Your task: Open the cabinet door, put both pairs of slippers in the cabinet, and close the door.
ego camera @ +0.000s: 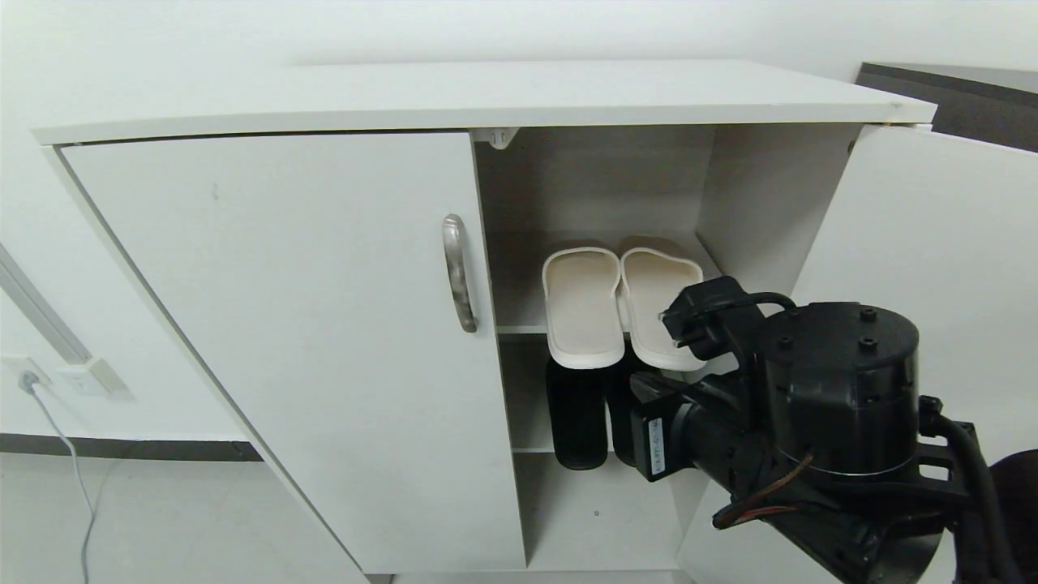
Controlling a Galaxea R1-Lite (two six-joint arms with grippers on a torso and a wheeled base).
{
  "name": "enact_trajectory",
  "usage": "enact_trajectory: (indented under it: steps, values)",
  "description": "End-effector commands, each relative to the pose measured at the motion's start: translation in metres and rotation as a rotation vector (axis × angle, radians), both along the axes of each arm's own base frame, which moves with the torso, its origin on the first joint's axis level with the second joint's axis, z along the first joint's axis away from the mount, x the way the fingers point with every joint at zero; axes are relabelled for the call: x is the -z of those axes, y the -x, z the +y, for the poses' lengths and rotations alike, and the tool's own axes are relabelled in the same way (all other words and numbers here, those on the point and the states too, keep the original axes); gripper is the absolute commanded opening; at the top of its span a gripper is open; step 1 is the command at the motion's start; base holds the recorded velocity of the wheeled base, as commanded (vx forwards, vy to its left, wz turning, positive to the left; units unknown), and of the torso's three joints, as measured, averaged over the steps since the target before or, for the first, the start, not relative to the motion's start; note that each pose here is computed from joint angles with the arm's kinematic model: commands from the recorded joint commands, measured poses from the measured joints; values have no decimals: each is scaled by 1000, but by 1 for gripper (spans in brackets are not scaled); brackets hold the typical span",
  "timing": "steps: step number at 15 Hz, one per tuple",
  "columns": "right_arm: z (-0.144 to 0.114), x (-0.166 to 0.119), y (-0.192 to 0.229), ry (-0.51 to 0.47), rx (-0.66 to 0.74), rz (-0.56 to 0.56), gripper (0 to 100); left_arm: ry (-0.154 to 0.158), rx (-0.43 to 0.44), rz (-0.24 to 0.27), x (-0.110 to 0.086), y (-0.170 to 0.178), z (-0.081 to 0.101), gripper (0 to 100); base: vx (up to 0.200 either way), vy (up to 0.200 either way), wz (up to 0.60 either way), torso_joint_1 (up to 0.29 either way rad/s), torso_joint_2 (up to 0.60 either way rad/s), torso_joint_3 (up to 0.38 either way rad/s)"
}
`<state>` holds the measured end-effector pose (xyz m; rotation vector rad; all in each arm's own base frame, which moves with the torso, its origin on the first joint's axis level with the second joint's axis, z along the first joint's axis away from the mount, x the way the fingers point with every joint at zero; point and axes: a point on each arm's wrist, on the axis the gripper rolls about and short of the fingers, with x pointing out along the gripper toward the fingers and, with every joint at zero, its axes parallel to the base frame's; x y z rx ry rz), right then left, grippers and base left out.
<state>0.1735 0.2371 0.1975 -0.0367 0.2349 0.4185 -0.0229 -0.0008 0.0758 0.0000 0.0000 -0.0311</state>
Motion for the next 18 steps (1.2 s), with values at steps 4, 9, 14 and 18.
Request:
enact_trajectory:
  steps: [4,9,14,18]
  values:
    - [3,9,-2,11,0,4,0,0,0,0,0,0,0,0,0,0,0,0,0,0]
    - [3,9,-1,12,-2,5,0,0,0,2,0,0,0,0,-160,0,0,6,3,5]
    - [1,11,-2,20,4,9,0,0,0,0,0,0,0,0,-200,0,0,2,4,3]
    - [-3,14,-4,36,6,8,0,0,0,2,0,0,0,0,-200,0,0,2,1,1]
